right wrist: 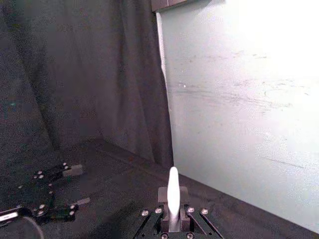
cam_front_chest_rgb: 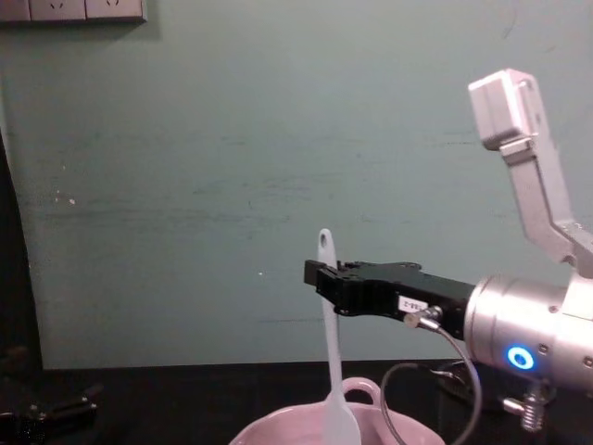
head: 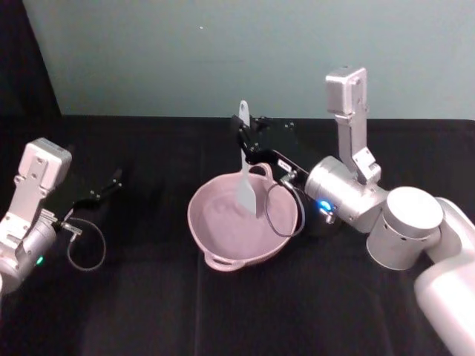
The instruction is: Use the one hand to pick up the spoon and stir the clear water in the bowl.
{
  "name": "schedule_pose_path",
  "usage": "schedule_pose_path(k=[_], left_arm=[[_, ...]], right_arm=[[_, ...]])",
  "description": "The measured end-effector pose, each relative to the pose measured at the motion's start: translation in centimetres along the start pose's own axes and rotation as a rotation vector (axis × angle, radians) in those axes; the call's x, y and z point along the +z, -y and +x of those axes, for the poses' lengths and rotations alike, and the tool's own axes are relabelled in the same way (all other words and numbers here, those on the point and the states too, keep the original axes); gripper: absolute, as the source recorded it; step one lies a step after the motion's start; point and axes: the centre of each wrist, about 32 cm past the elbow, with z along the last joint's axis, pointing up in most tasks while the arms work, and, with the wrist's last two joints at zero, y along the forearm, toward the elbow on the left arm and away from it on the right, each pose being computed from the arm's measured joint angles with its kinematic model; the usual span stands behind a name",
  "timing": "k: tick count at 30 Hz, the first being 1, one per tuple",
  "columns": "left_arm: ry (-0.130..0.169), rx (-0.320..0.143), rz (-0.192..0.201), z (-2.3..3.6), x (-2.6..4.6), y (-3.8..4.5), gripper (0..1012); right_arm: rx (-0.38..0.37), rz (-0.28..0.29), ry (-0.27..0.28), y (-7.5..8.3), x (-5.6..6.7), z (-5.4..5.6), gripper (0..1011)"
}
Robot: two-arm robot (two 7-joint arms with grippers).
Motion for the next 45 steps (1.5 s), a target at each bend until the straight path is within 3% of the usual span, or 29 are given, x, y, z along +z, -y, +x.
schedule_pose_path(k=[6, 13, 19, 22, 27, 32, 38, 45], left_arm=[[0.0, 0.0, 0.0, 0.0, 0.0, 0.0, 1011], [0.0, 0.0, 0.0, 0.0, 0.0, 0.0, 1011], [0.0, 0.0, 0.0, 0.0, 0.0, 0.0, 1011], [0.0, 0.0, 0.0, 0.0, 0.0, 0.0, 1011], [0.0, 0.0, 0.0, 0.0, 0.0, 0.0, 1011], [0.0, 0.0, 0.0, 0.0, 0.0, 0.0, 1011], [0.0, 0.0, 0.0, 0.0, 0.0, 0.0, 1011], [0.0, 0.0, 0.0, 0.0, 0.0, 0.0, 1011]], right_arm=[[0.004, 0.039, 0.007, 1.0, 1.1, -0.4, 116], [-0.004, 0.123, 0.049, 2.1, 5.0, -0.4, 114], [-0.046, 0.167, 0.078, 3.2, 7.4, 0.6, 114], [-0.083, 0.178, 0.078, 4.1, 7.9, 1.5, 116], [-0.134, 0.175, 0.076, 5.3, 7.9, 2.6, 116], [-0.18, 0.159, 0.062, 6.2, 7.1, 3.6, 116], [-0.225, 0.123, 0.013, 7.2, 4.8, 4.4, 116], [-0.252, 0.087, -0.059, 7.4, 2.0, 4.5, 116]])
